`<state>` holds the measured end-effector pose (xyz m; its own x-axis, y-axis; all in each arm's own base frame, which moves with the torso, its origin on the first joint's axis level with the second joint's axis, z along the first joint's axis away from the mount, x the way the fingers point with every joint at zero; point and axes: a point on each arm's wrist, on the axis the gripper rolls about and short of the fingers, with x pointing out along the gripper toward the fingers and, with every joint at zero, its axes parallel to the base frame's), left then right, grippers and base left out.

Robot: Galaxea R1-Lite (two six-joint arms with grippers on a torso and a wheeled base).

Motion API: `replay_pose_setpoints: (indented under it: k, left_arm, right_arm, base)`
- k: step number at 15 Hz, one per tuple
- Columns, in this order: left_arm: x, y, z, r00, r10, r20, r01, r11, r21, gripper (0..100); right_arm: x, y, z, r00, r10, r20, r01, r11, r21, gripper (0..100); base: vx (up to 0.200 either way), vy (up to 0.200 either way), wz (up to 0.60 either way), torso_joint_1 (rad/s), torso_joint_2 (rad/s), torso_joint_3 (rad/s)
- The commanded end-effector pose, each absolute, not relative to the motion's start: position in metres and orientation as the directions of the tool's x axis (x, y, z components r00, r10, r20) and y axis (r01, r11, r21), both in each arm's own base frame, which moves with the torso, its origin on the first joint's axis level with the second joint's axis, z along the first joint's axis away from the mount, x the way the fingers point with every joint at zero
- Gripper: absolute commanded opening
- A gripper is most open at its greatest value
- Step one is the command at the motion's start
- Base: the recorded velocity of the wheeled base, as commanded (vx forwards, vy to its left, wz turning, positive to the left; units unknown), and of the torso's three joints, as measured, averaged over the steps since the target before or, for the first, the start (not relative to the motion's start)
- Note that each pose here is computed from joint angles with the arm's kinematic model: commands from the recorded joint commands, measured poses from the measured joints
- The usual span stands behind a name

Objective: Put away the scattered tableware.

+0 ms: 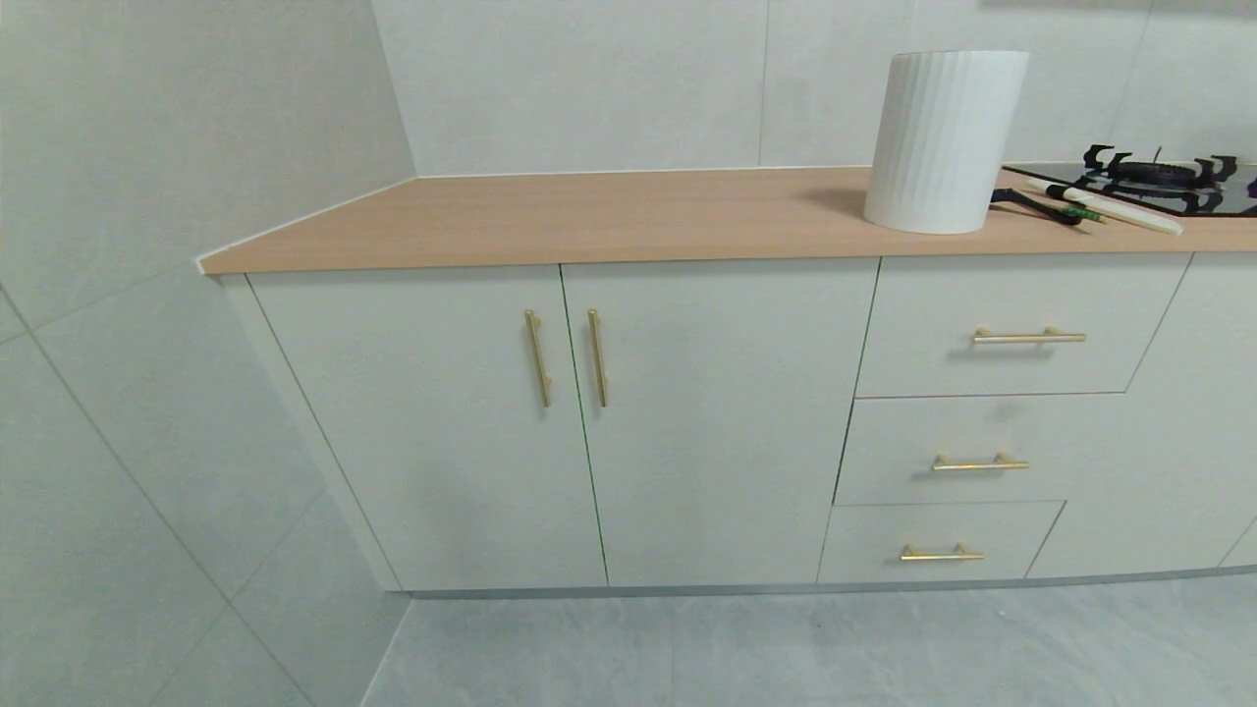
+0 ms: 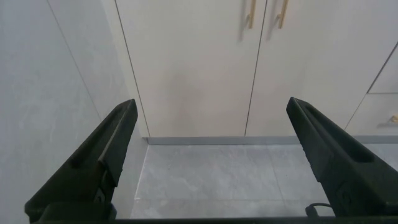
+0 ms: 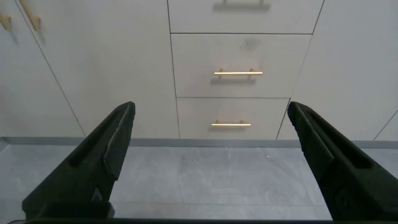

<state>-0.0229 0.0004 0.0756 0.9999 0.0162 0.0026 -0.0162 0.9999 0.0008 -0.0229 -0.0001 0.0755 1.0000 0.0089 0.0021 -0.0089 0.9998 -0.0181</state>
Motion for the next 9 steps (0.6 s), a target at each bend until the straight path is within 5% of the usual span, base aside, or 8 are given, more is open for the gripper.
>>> replay_pose_setpoints:
  k: [1, 9]
  left_arm:
    - [-0.0228, 0.0004, 0.0756, 1.0, 0.017, 0.002, -0.017, 1.0, 0.0, 100]
    - [-0.0228, 0.0004, 0.0756, 1.0, 0.015, 0.002, -0.015, 1.0, -0.002, 100]
  right_arm:
    - [-0.0227, -0.0001, 0.0755, 1.0, 0.009, -0.002, -0.009, 1.0, -0.018, 100]
    - [-0.0228, 0.0, 0.0755, 1.0, 0.011, 0.0, -0.011, 1.0, -0.017, 100]
  base:
    - [0.0, -0.2, 0.0, 0.012, 0.0, 0.002]
    - [0.0, -0.2, 0.0, 0.007, 0.0, 0.003]
